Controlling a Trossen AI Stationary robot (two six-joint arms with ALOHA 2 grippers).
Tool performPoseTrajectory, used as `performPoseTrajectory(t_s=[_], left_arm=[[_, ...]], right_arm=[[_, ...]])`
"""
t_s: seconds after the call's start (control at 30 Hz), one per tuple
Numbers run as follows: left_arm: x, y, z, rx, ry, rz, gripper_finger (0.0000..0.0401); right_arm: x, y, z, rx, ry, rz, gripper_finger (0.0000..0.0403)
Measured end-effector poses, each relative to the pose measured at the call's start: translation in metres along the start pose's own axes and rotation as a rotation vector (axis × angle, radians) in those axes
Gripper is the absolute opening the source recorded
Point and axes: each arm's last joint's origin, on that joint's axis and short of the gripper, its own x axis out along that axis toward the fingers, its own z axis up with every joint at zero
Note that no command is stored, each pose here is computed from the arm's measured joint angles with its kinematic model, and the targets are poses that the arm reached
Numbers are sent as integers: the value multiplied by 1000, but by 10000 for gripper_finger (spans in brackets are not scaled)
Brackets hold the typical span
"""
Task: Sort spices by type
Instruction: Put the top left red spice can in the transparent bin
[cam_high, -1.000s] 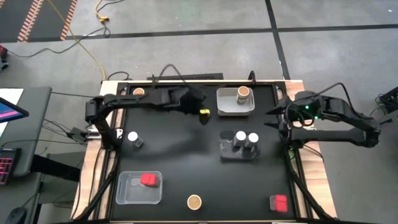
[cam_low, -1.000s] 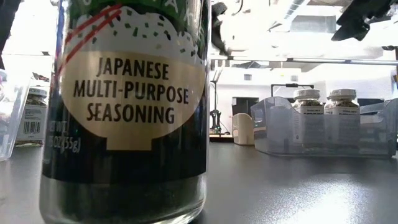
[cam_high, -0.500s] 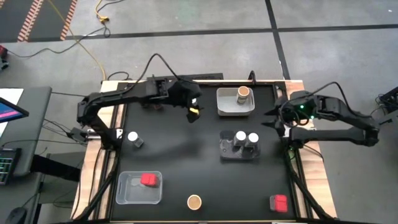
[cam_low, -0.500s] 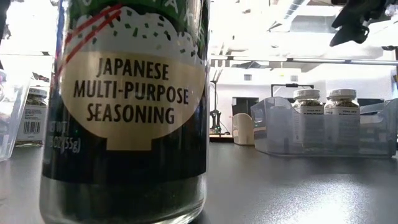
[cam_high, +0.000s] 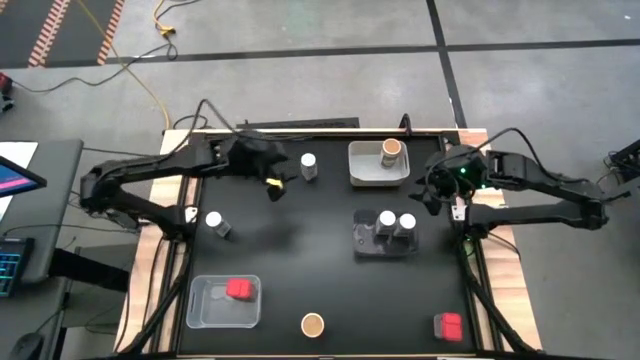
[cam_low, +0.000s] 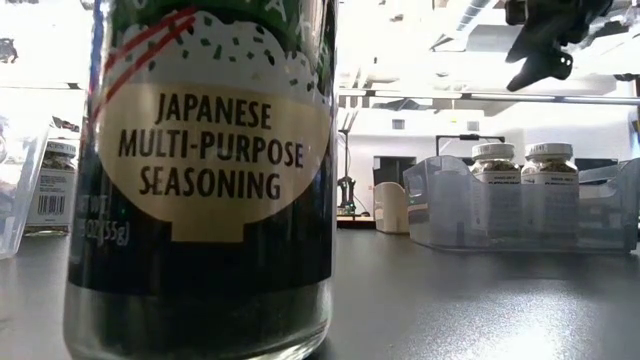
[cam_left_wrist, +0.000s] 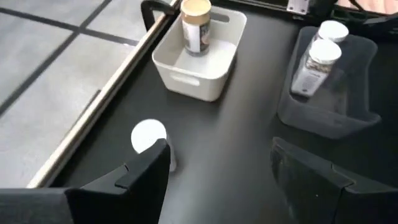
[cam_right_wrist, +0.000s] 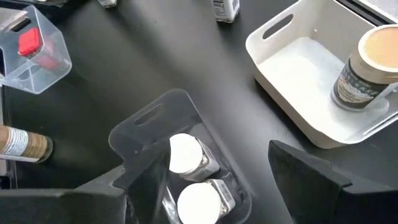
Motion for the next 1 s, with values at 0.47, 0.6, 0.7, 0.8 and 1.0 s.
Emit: performPoseTrajectory(t_s=[0.47, 0.6, 0.7, 0.8, 1.0], left_arm=[[-67, 18, -33, -65, 23, 97, 260], [-69, 19, -40, 71, 97, 116, 260], [-67, 19, -48, 85, 189, 102, 260], [-62, 19, -52, 76, 257, 104, 260], [-47, 16, -54, 152, 323, 64, 260]], right_arm=[[3, 2, 4, 25, -22, 5, 299], [4, 3, 7, 28, -41, 13, 299], [6, 3, 8, 45, -42, 11, 299], [7, 3, 8, 64, -34, 8, 299], [8, 3, 9, 77, -31, 6, 299]])
